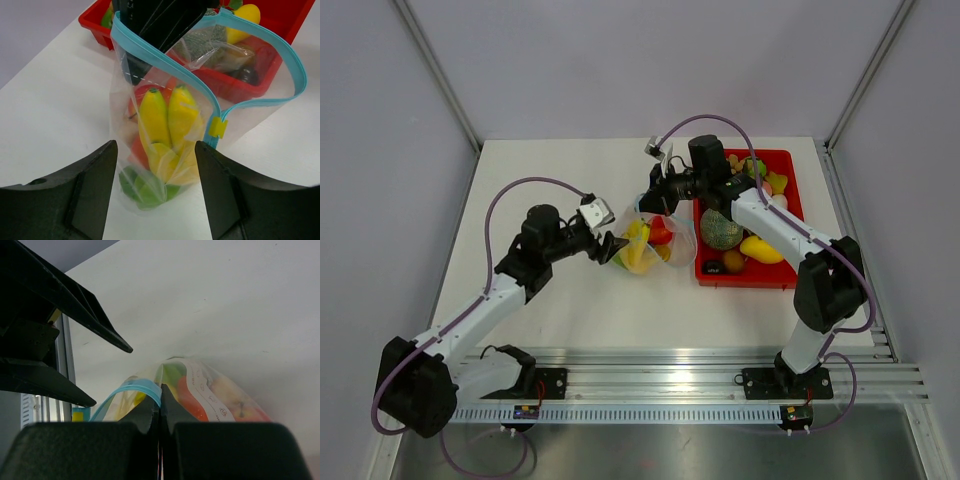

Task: Place the food in the zip-top bag and seal the zipper
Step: Zip the zipper food storage bag at the center of the board.

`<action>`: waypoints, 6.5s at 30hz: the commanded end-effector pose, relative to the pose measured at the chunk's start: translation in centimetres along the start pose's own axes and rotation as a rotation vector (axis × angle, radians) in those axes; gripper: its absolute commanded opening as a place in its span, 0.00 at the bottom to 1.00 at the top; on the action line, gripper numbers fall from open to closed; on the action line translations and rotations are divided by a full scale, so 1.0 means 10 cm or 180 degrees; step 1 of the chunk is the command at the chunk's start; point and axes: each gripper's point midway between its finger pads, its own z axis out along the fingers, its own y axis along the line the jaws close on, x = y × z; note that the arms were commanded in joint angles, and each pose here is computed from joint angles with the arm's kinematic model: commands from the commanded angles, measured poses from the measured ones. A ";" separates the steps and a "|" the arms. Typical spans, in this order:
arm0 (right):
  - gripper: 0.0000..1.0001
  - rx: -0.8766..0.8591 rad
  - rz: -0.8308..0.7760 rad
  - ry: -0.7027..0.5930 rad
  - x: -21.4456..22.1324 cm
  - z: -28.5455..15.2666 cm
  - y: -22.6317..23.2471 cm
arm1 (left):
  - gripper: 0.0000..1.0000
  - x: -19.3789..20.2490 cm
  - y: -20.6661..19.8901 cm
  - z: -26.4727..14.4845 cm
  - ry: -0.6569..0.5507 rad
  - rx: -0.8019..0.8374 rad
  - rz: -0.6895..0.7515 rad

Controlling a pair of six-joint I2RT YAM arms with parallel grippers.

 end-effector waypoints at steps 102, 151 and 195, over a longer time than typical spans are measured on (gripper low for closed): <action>0.55 -0.0895 -0.1893 0.0097 -0.50 -0.32 1.13 | 0.00 -0.87 -0.28 -0.27 -0.0596 0.1283 0.0127; 0.00 -0.0356 -0.1617 0.0216 -0.08 -0.31 1.02 | 0.00 -0.76 -0.22 -0.34 -0.0503 0.1124 0.0053; 0.00 -0.0304 -0.1477 0.0150 -0.23 -0.31 0.87 | 0.00 -0.68 -0.40 -0.11 -0.0235 0.1296 0.0006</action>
